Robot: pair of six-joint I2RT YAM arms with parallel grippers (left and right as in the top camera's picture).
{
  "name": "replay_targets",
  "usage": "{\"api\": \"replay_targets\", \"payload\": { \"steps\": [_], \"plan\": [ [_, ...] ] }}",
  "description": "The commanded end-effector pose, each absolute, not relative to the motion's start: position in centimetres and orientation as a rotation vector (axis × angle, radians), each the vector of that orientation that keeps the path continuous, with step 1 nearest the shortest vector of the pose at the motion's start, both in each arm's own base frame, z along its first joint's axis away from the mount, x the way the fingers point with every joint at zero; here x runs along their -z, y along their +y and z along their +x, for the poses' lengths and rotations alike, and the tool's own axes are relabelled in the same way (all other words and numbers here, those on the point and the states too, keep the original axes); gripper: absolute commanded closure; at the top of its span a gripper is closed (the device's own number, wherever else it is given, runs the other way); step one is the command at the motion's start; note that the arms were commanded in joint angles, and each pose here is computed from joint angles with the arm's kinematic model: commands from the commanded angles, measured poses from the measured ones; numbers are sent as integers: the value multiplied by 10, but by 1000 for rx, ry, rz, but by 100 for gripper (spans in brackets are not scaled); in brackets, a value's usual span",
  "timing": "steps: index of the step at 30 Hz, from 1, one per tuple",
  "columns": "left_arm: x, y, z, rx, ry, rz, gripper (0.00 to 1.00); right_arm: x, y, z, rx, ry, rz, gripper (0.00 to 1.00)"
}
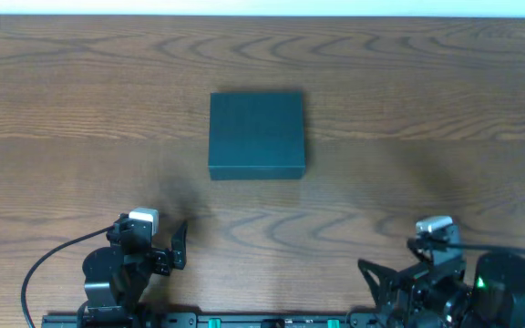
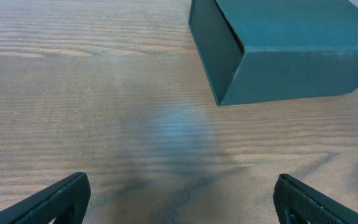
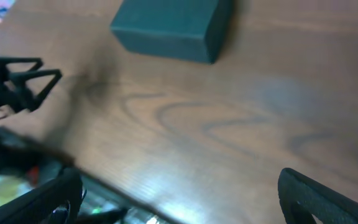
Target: Pack container
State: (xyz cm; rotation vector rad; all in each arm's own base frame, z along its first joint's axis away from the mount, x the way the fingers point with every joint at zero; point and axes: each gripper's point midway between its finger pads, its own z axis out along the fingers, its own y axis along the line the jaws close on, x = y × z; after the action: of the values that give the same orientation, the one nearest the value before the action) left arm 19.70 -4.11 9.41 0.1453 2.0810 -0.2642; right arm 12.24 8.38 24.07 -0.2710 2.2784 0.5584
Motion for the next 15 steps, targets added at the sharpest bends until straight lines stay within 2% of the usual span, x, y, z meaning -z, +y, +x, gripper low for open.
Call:
{"api": "replay_targets", "payload": {
  "steps": [1, 6, 15],
  "plan": [
    [-92, -42, 197, 280, 2079, 141, 4, -229, 72, 137, -427, 2187, -297, 1],
    [-92, -42, 197, 280, 2079, 141, 5, -189, 71, 167, -354, 2049, -300, 1],
    [-92, -42, 197, 280, 2079, 141, 5, -92, 75, 184, -369, 2100, -271, 1]
  ]
}}
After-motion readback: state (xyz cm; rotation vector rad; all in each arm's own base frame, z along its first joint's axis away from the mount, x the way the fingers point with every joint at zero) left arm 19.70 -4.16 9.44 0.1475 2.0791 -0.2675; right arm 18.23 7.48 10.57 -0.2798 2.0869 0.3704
